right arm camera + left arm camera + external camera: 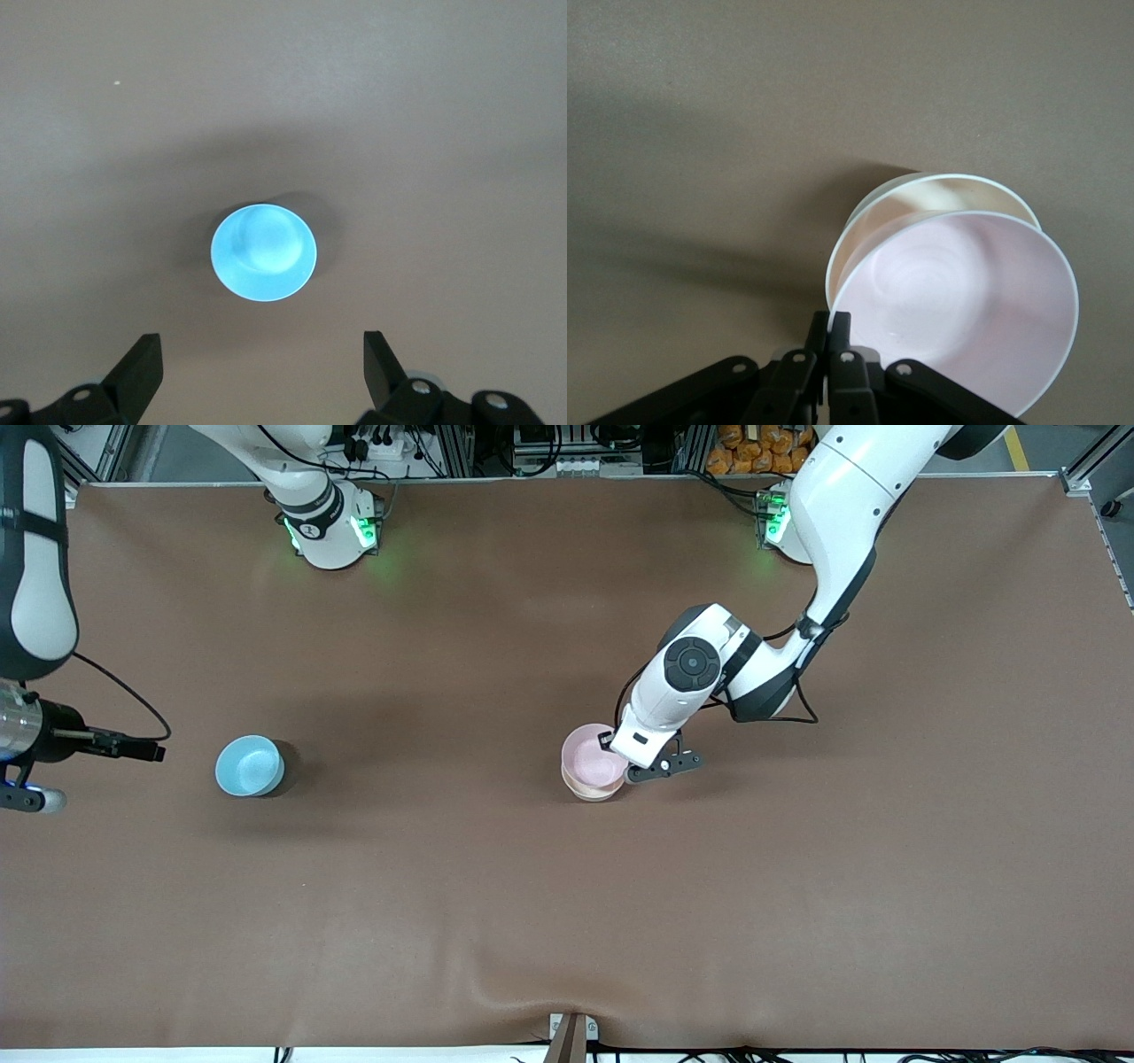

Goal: Stack pink and blue bowls on white bowl
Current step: 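Release the pink bowl while the right gripper reaches the blue bowl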

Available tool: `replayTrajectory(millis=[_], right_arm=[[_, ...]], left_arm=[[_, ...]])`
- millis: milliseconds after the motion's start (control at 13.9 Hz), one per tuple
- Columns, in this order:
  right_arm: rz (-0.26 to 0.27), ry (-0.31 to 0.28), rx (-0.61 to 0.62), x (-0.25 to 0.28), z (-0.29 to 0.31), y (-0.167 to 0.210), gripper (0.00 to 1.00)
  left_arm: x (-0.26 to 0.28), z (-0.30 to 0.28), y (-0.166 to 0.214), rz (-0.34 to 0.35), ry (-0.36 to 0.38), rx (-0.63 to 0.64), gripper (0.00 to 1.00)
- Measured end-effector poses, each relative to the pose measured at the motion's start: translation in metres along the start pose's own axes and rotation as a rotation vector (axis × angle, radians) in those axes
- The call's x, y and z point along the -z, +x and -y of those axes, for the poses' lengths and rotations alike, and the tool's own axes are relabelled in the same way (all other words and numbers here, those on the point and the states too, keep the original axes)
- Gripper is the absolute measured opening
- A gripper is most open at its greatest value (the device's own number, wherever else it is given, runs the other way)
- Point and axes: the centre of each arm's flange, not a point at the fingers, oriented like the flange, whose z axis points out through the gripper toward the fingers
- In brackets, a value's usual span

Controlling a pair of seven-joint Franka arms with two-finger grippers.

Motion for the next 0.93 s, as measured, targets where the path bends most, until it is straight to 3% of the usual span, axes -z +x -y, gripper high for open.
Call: replayTrajectory(millis=[143, 502, 574, 717, 932], right_arm=[[0.005, 0.003, -0.008, -0.013, -0.005, 0.006, 1.0], [-0.076, 0.01, 0.039, -0.087, -0.032, 0.015, 1.0], [-0.09, 0.01, 0.047, -0.101, -0.034, 0.014, 1.0], [-0.118, 0.009, 0.052, -0.126, -0.035, 0.01, 1.0], [-0.111, 0.011, 0.069, -0.153, -0.041, 0.006, 1.0]], left_arm=[[0.002, 0.0, 0.004, -0.005, -0.004, 0.004, 0.03], [-0.001, -0.002, 0.014, -0.007, -0.014, 0.016, 0.04], [-0.001, -0.003, 0.015, -0.007, -0.016, 0.018, 0.08], [0.0, -0.004, 0.017, -0.01, -0.021, 0.039, 0.28], [0.019, -0.006, 0.03, -0.037, -0.043, 0.063, 0.6]])
